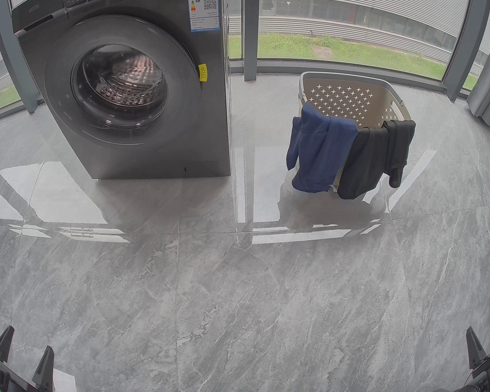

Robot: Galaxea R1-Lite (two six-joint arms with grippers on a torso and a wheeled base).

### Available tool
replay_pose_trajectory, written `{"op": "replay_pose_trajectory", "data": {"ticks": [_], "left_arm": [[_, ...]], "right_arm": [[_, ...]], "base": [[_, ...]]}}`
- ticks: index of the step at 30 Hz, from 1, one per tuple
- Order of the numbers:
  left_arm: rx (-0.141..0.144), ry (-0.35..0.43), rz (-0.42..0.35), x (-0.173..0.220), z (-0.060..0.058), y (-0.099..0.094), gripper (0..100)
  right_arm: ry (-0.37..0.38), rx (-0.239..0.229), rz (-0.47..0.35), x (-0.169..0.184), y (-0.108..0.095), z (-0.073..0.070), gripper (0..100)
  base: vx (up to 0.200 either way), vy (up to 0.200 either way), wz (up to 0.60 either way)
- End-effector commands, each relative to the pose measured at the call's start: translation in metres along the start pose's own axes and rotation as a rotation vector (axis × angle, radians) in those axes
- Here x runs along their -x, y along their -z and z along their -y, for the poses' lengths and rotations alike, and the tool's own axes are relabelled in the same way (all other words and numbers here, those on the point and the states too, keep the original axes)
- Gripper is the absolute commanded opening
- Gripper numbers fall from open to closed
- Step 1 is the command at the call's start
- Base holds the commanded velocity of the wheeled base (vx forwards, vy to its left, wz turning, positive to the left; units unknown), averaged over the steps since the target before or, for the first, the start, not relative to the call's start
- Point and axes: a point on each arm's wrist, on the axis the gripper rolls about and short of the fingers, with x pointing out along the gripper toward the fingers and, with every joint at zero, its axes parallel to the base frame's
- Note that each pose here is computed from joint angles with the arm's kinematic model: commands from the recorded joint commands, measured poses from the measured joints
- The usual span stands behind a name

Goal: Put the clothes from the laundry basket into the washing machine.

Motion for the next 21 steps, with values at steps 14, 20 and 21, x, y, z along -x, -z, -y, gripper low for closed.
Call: {"op": "replay_pose_trajectory", "data": {"ticks": [14, 20, 21], "left_arm": [[0.005, -0.002, 0.0, 0.0001, -0.0003, 0.0053, 100], [0.005, -0.002, 0.0, 0.0001, -0.0003, 0.0053, 100], [0.006, -0.002, 0.0, 0.0001, -0.0003, 0.0053, 100]], "right_arm": [[-0.003, 0.002, -0.001, 0.0, 0.0053, 0.0, 100], [-0.002, 0.002, 0.0, 0.0, 0.0051, 0.0, 100], [-0.003, 0.002, 0.0, 0.0, 0.0051, 0.0, 100]], "base": [[0.086, 0.0, 0.0], [0.0, -0.167, 0.0], [0.0, -0.2, 0.0]]}}
